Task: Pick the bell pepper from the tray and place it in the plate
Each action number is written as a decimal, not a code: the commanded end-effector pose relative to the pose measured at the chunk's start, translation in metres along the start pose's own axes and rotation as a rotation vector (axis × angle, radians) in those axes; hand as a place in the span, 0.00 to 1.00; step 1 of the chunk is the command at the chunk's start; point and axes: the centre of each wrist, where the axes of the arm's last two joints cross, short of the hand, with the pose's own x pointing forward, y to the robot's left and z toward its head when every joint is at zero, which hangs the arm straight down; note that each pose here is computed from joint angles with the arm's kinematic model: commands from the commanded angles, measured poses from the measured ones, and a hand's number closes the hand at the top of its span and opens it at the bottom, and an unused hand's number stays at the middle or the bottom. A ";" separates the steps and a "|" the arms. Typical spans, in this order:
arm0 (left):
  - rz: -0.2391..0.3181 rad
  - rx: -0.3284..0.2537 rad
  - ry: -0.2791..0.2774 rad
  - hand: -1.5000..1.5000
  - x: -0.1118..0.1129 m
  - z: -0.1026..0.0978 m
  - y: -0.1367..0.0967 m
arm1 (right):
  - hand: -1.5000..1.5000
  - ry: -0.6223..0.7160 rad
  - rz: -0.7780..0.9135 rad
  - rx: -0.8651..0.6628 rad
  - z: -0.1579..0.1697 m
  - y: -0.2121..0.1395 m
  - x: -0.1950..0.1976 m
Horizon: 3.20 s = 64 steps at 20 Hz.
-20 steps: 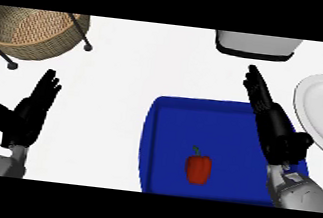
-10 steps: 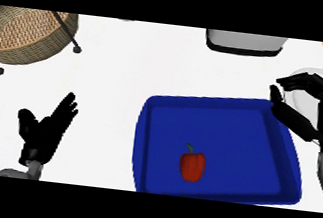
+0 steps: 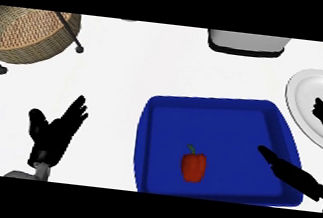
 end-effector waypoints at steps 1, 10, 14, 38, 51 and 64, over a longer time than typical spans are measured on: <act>0.000 -0.002 0.013 0.50 -0.002 0.005 -0.013 | 0.00 0.034 0.095 0.108 0.019 -0.019 0.016; -0.017 -0.019 0.009 0.50 -0.001 0.001 -0.003 | 0.00 0.193 0.422 0.495 0.019 -0.001 0.064; -0.001 -0.020 0.031 0.50 0.012 0.000 -0.021 | 0.00 0.257 0.515 0.514 0.012 0.022 0.079; -0.004 -0.005 0.015 0.50 -0.003 0.007 -0.004 | 0.00 0.360 0.593 0.669 0.050 0.142 0.067; 0.005 -0.023 0.010 0.50 0.015 0.010 -0.022 | 0.00 0.434 0.722 0.683 0.038 0.163 0.049; 0.004 -0.010 0.009 0.50 0.007 0.000 0.002 | 1.00 0.344 0.847 0.783 0.046 0.186 0.026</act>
